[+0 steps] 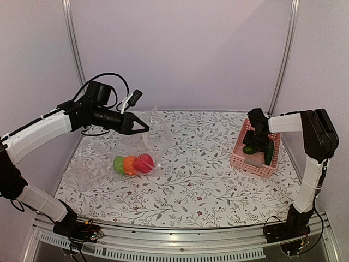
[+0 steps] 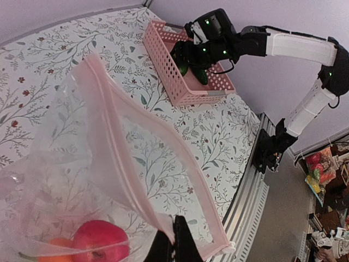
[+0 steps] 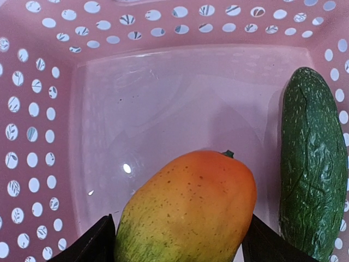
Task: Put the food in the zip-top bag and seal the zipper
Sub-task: Pick up the fake fruit from the bin, then place the fake fruit in the zipper food storage bag.
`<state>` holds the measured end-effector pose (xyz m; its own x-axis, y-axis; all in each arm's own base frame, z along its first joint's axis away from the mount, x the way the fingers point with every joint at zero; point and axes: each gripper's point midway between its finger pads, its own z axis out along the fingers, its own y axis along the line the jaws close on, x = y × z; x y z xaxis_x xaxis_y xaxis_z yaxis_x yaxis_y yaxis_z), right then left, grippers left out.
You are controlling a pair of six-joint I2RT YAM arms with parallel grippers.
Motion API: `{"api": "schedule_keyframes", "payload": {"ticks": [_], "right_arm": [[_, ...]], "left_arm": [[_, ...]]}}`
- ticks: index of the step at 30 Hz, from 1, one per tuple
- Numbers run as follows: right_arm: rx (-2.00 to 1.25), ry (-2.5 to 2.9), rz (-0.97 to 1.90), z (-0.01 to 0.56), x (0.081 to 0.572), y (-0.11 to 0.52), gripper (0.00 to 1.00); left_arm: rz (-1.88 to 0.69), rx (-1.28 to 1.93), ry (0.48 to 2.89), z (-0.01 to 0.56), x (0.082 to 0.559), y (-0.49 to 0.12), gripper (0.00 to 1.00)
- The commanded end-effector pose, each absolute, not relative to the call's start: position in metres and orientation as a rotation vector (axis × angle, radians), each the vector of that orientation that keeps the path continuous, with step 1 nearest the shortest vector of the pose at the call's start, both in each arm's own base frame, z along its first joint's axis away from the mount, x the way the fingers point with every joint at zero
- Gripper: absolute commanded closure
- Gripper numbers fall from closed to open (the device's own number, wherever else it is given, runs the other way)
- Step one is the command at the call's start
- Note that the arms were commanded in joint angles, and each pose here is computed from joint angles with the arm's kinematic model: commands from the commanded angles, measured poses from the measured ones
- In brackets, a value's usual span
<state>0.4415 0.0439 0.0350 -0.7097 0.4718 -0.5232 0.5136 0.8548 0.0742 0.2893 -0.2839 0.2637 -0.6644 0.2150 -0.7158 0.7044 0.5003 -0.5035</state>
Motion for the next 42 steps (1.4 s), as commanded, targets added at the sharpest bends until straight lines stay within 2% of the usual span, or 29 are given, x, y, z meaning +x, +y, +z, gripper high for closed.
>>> {"api": "schedule_keyframes", "payload": {"ticks": [1,9,19,33,42], "right_arm": [[0.698,2.482,-0.141,0.036,0.445,0.039,0.25],[0.684,2.461,-0.135,0.047,0.442,0.037,0.32],[0.660,2.420,-0.108,0.069,0.426,0.034,0.36],[0.518,2.254,0.026,0.159,0.402,0.037,0.36],[0.293,2.137,0.396,0.236,0.373,0.082,0.37]], "left_arm": [[-1.103,0.757,2.142,0.270,0.289,-0.281,1.00],[-1.103,0.758,2.139,0.271,0.288,-0.281,1.00],[-1.103,0.759,2.133,0.273,0.287,-0.281,1.00],[-1.107,0.762,2.138,0.271,0.287,-0.282,1.00],[-1.112,0.768,2.143,0.268,0.285,-0.286,1.00]]}}
